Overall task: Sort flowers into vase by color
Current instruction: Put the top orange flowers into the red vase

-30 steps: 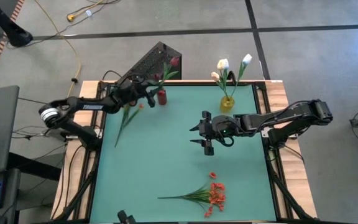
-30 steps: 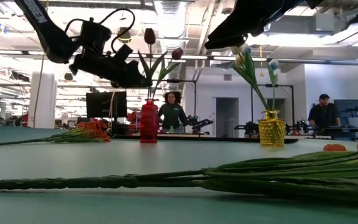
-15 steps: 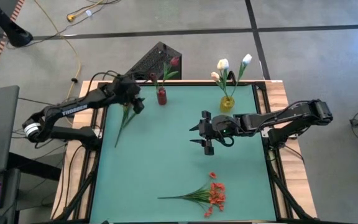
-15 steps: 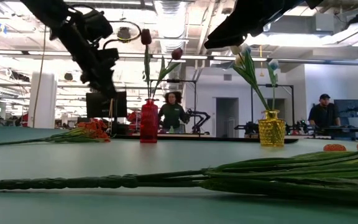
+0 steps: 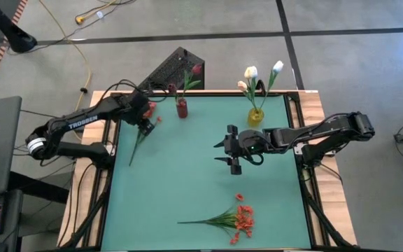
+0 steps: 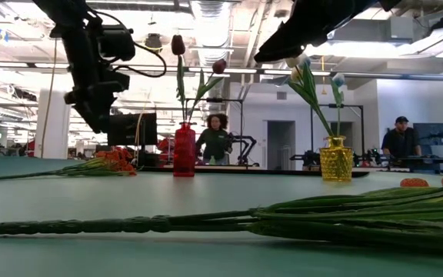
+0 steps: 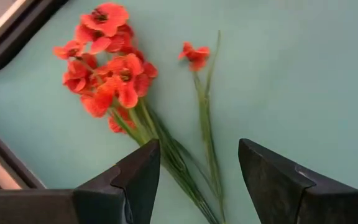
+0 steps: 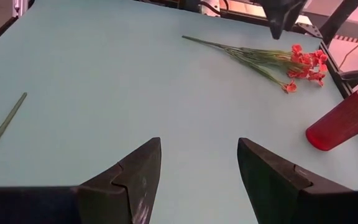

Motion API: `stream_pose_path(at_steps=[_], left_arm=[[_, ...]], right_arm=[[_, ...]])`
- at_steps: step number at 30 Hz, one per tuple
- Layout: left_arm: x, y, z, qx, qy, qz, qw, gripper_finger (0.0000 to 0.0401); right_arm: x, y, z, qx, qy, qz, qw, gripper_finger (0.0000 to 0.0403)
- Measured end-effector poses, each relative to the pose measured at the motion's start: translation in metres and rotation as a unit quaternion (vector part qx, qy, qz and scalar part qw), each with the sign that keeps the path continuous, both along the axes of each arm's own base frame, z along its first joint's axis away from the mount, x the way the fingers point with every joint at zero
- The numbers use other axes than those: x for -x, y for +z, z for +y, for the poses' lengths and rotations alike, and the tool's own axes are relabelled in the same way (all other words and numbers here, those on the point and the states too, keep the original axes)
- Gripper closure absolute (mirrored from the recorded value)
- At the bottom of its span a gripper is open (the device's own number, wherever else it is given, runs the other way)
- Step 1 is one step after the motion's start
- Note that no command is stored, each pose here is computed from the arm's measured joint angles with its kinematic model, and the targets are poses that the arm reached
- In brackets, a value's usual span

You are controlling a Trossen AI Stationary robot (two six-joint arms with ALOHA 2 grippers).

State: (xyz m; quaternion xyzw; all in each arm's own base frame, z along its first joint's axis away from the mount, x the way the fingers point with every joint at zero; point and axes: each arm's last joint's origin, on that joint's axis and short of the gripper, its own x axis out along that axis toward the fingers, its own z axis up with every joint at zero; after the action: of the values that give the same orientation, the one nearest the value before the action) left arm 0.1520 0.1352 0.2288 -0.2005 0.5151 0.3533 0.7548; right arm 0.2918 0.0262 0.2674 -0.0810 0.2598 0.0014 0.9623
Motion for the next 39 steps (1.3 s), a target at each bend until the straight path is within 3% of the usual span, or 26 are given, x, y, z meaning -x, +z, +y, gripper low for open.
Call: stream_pose_path(at_steps=[4,10,14,26,32,35,39], left_arm=[[0.001,-0.002,0.0,0.001,0.019,0.001,1.0,0.0195],[0.008,-0.034,-0.013,0.047,0.022,0.024,0.998,0.0195],[0.004,-0.032,-0.012,0.032,0.023,0.021,0.999,0.0195],[-0.01,-0.084,0.002,0.096,0.047,0.147,0.983,0.0195],[-0.011,-0.094,0.009,0.14,0.002,0.137,0.981,0.0198],[-0.01,-0.094,0.01,0.144,0.001,0.131,0.981,0.0224],[-0.005,-0.088,0.013,0.138,0.015,0.115,0.984,0.0308]], right_arm=[[0.001,-0.002,0.002,-0.003,0.001,0.009,1.0,0.0164],[0.003,-0.003,0.009,-0.007,0.011,0.018,1.0,0.0164],[0.003,-0.003,0.013,0.001,0.023,0.016,1.0,0.0164],[0.005,-0.004,0.022,-0.009,0.032,0.02,0.999,0.0164],[0.006,-0.004,0.023,-0.008,0.034,0.025,0.999,0.0164],[0.006,-0.005,0.023,-0.008,0.034,0.027,0.999,0.0164],[0.006,-0.005,0.023,-0.017,0.028,0.027,0.999,0.0164]])
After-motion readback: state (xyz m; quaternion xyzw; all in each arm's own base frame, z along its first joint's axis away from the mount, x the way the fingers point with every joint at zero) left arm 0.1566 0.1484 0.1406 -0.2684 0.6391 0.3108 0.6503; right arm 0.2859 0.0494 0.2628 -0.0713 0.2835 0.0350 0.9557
